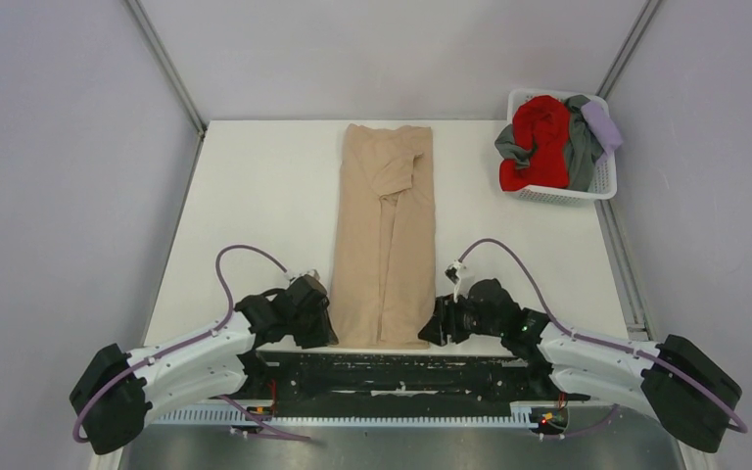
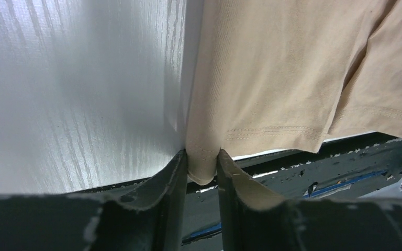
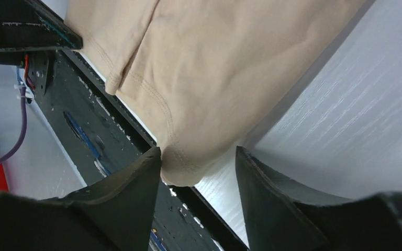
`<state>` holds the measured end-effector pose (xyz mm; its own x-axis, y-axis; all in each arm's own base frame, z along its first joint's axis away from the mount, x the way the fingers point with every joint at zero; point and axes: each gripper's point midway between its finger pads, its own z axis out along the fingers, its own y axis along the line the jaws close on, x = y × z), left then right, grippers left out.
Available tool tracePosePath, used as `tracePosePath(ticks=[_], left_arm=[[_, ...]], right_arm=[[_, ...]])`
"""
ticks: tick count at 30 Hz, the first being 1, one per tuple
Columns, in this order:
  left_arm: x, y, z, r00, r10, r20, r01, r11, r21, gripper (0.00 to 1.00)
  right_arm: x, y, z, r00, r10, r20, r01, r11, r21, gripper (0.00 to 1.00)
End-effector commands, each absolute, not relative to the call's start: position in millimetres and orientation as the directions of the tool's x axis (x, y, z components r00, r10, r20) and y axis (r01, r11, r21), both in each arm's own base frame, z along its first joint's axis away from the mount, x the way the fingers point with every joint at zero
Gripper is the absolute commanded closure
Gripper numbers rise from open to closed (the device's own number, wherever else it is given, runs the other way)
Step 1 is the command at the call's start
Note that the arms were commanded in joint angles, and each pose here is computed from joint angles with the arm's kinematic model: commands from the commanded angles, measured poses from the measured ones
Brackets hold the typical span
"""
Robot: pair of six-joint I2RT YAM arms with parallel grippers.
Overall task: Fold and stack the t-shirts
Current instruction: Grab the bottom of the folded rectangular tshirt with both arms
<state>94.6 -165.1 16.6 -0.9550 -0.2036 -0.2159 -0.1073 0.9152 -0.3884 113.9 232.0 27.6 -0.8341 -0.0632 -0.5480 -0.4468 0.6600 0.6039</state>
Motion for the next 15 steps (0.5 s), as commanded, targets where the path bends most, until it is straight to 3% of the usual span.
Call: tracePosePath(ticks=[1, 4, 7, 9, 13, 15], left_arm=[[88, -159, 6, -0.956, -0.225, -0.190, -0.142, 0.918, -0.370, 0.71], [86, -159, 6, -0.957, -0.225, -0.183, -0.143, 0.914, -0.379, 0.82], [85, -158, 6, -0.957, -0.221, -0.185, -0.138, 0.914, -0.381, 0.97], [83, -159, 7, -0.961, -0.215, -0.177, -0.134, 0.914, -0.383, 0.98], [77, -164, 13, -0.966, -0.201, -0.161, -0.114, 0.895, -0.431, 0.98], [78, -171, 23, -0.965, -0.199, -0.169, -0.097, 0.875, -0.475, 0.98]], right_arm=[[92, 221, 0, -0.885, -0.092, -0.456, -0.381, 0.707, 0.596, 0.47], [88, 218, -4, -0.885, -0.103, -0.455, -0.382, 0.720, 0.580, 0.55], [88, 214, -5, -0.877, -0.099, -0.470, -0.388, 0.722, 0.572, 0.73], [85, 214, -5, -0.876, -0.104, -0.472, -0.396, 0.714, 0.577, 0.85], [83, 216, 0, -0.859, -0.111, -0.501, -0.432, 0.682, 0.590, 1.00], [85, 221, 8, -0.841, -0.109, -0.530, -0.461, 0.657, 0.597, 1.00]])
